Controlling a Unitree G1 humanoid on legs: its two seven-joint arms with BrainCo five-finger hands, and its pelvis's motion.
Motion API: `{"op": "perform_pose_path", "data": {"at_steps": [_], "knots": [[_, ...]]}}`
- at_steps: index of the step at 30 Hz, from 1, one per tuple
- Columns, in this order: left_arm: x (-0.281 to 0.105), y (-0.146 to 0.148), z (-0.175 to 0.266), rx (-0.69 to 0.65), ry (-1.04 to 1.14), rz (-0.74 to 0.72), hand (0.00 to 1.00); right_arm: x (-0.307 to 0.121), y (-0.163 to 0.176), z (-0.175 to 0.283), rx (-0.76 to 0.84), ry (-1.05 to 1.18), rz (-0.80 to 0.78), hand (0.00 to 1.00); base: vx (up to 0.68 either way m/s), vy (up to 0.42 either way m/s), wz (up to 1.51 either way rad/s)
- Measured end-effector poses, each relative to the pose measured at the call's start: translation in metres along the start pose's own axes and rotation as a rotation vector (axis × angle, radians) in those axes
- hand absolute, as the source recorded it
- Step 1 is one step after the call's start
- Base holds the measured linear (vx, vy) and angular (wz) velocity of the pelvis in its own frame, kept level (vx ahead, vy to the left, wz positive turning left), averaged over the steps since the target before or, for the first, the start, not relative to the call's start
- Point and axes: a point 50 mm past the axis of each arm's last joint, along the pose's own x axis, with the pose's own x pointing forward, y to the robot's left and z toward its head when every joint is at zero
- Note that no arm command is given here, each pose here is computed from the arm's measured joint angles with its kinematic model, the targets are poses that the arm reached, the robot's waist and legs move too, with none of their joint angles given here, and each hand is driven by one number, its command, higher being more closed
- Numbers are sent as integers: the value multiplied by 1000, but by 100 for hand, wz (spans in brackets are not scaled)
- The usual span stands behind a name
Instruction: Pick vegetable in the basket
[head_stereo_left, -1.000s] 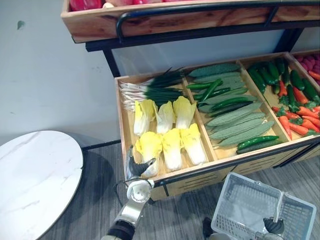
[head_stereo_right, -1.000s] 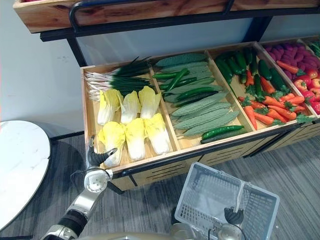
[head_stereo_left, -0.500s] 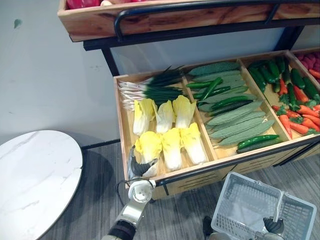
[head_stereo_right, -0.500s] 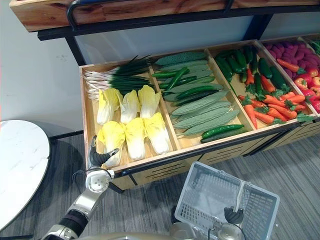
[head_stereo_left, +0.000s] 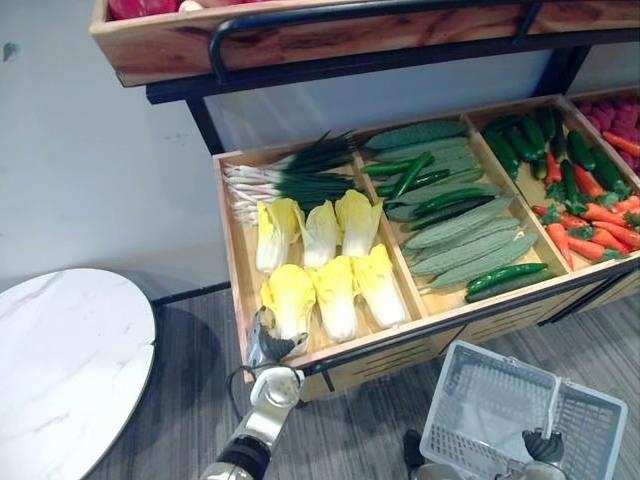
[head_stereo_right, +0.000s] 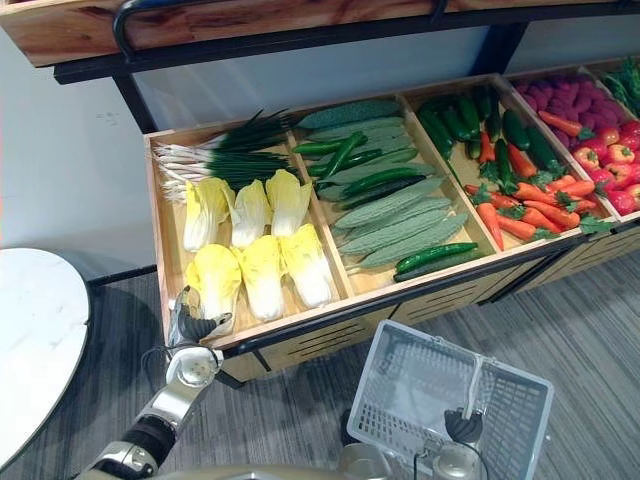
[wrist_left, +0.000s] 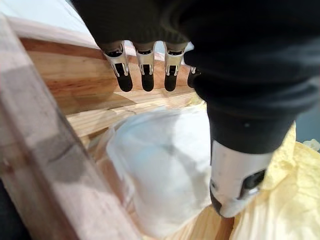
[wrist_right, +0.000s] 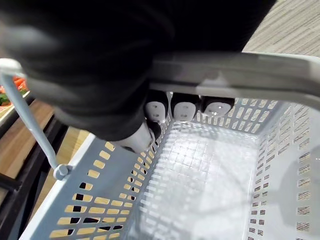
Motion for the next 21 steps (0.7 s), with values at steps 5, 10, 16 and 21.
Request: {"op": "perform_pose_path", "data": {"at_steps": [5,10,16,21], "knots": [[7,0,1,51,9,2,100,0,2,4,5,-15,8,100,-77,-54,-14],[15,-1,4,114,17,15,100,0,4,7,3,-36,16,100,-64,-54,-16],[22,4,-4,209,65,50,100,3,4,13,-13,-63,32,100,-98,-65,-11],[24,11,-12,248,91,89,100,4,7,17,-21,-77,54,100,-60,-62,-10]]}}
